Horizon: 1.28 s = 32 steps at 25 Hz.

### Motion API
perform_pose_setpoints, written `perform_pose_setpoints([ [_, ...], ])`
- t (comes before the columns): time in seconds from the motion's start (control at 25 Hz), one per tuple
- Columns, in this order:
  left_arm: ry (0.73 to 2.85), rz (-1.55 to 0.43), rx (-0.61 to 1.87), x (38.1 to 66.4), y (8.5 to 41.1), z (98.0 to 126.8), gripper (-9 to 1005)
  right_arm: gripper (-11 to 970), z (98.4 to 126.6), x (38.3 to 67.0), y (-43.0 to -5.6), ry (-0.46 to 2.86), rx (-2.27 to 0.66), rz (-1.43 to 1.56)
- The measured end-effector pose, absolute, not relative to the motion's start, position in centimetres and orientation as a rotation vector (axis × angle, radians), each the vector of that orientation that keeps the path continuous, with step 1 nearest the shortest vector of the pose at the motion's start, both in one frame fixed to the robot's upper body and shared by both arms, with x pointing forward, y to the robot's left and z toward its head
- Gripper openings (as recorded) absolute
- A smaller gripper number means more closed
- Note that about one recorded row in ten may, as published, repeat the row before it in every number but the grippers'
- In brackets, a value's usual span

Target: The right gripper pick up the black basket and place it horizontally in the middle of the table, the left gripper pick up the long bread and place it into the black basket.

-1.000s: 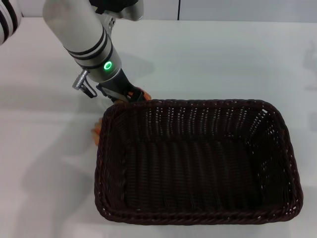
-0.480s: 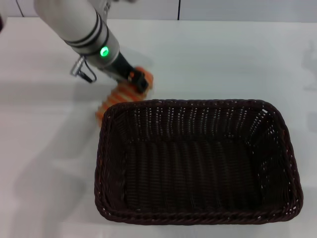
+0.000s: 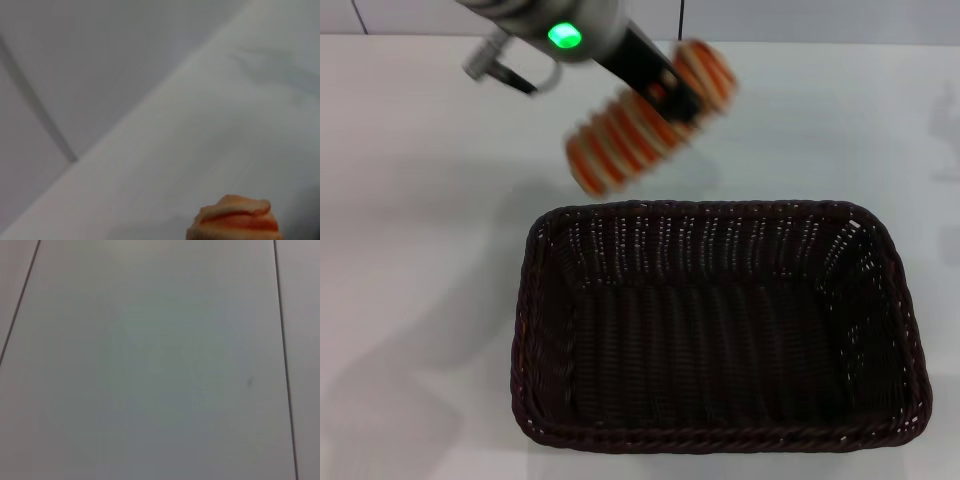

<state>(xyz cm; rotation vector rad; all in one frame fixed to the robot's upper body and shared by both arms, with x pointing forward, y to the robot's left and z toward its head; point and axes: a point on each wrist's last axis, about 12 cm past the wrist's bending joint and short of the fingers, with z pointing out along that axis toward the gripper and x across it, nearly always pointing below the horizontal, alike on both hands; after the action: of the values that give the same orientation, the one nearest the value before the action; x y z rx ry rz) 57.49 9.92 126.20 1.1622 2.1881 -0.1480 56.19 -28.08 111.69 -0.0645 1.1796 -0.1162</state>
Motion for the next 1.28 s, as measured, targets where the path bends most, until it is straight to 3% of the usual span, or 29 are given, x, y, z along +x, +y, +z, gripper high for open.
perform_pose_setpoints([
  [0.04, 2.178, -0.150, 1.242, 55.1, 8.5, 126.6, 522, 216, 111.8, 56.3, -28.0, 1.177, -0.067, -0.114],
  [0.24, 2.221, -0.166, 1.283, 52.0, 7.2, 126.2, 462, 216, 112.1, 56.6, -28.1, 1.167, -0.074, -0.111],
  [0.84, 2.409, -0.276, 1.203, 52.7, 8.6, 122.8, 380, 216, 112.8, 57.0, -28.9, 1.149, -0.077, -0.101],
  [1.12, 2.396, -0.292, 1.136, 53.1, 9.6, 122.2, 710, 216, 112.4, 56.2, -29.6, 1.152, -0.051, -0.127],
  [1.24, 2.362, -0.256, 0.977, 54.3, 11.9, 121.4, 848, 216, 112.3, 55.9, -29.8, 1.150, -0.021, -0.144],
  [1.28, 2.362, -0.256, 0.977, 54.3, 11.9, 121.4, 853, 216, 112.3, 55.8, -30.0, 1.146, -0.006, -0.155],
])
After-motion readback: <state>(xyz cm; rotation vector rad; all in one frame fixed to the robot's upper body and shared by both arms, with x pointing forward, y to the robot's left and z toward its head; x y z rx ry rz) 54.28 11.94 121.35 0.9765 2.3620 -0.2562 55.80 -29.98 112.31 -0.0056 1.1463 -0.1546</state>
